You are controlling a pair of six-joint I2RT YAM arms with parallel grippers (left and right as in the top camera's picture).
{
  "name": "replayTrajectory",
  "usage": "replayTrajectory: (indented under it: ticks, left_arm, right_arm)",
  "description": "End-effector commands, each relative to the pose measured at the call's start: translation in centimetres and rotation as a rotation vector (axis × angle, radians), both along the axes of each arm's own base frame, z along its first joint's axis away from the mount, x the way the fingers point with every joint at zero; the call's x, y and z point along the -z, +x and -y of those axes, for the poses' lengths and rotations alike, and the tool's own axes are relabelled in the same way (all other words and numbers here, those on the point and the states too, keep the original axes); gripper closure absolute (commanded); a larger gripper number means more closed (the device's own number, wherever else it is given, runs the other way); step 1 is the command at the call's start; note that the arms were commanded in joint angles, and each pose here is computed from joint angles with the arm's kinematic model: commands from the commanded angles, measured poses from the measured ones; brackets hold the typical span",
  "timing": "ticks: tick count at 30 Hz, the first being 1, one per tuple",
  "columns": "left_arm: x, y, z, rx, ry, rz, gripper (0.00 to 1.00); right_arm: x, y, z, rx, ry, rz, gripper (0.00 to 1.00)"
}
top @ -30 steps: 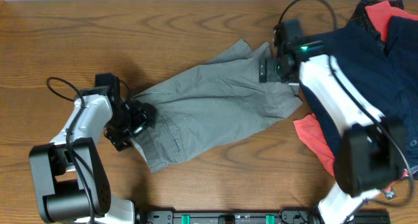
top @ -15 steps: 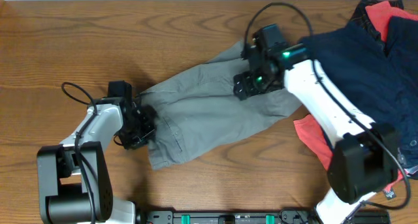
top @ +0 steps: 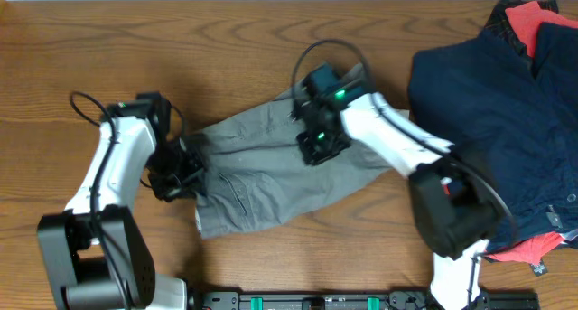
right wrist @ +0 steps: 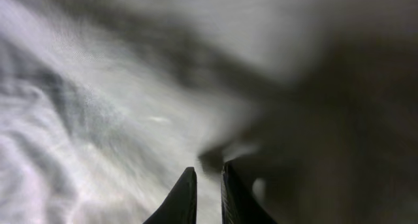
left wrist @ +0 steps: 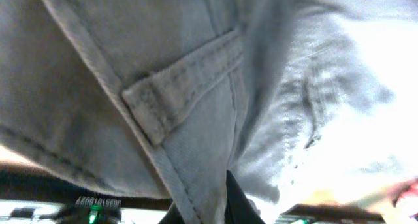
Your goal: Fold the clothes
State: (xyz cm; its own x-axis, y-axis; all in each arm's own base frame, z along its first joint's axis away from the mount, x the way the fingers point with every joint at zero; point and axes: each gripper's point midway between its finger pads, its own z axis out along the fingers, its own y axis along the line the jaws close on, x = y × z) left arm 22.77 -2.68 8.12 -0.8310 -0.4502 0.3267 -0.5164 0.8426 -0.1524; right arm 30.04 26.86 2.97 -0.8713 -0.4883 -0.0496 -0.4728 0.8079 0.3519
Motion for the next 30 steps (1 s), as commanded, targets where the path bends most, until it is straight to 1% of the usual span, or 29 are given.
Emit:
replayTrajectory:
  ticks: [1, 3, 6, 10, 11, 13, 15, 20, 22, 24, 26, 30]
  left_arm:
    - [-4.0, 1.3, 0.0, 0.034, -0.013, 0.104, 0.94]
    - [-6.0, 1.6, 1.0, 0.039, -0.071, 0.142, 0.94]
    - [-9.1, 2.2, 2.8, 0.062, -0.182, 0.246, 0.94]
    - [-11.6, 3.3, 2.9, 0.075, -0.181, 0.393, 0.94]
    - [-12.0, 3.5, 2.9, 0.079, -0.176, 0.427, 0.94]
    - [-12.6, 3.9, 2.9, 0.084, -0.171, 0.472, 0.94]
    - [-13.0, 3.9, 2.9, 0.088, -0.168, 0.496, 0.94]
    - [-13.0, 4.0, 2.9, 0.088, -0.167, 0.499, 0.94]
    - [-13.1, 4.1, 2.9, 0.089, -0.166, 0.504, 0.94]
    - [-13.1, 4.2, 2.9, 0.089, -0.166, 0.51, 0.94]
    - [-13.1, 4.2, 2.9, 0.09, -0.166, 0.51, 0.94]
    - [-13.1, 4.1, 3.4, 0.107, -0.171, 0.509, 0.94]
  right_arm:
    - [2.4, -3.5, -3.6, -0.124, 0.062, -0.086, 0.87]
    - [3.5, -4.2, -5.3, -0.161, 0.083, -0.083, 0.86]
    - [4.6, -5.1, -8.8, -0.21, 0.153, -0.054, 0.85]
    - [3.9, -6.2, -13.3, -0.29, 0.285, 0.011, 0.84]
    - [3.5, -6.4, -14.1, -0.301, 0.305, 0.023, 0.82]
    - [2.9, -6.4, -15.2, -0.319, 0.322, 0.047, 0.78]
    - [2.4, -5.3, -15.1, -0.305, 0.291, 0.084, 0.73]
    - [-1.2, 1.3, -10.2, -0.15, 0.097, 0.218, 0.67]
    - [-3.5, 4.1, -6.9, -0.072, 0.025, 0.276, 0.66]
    - [-5.0, 6.2, -3.4, 0.001, -0.035, 0.313, 0.66]
    - [-5.4, 7.4, 0.4, 0.062, -0.106, 0.307, 0.66]
    - [-4.0, 6.8, 5.8, 0.102, -0.196, 0.192, 0.69]
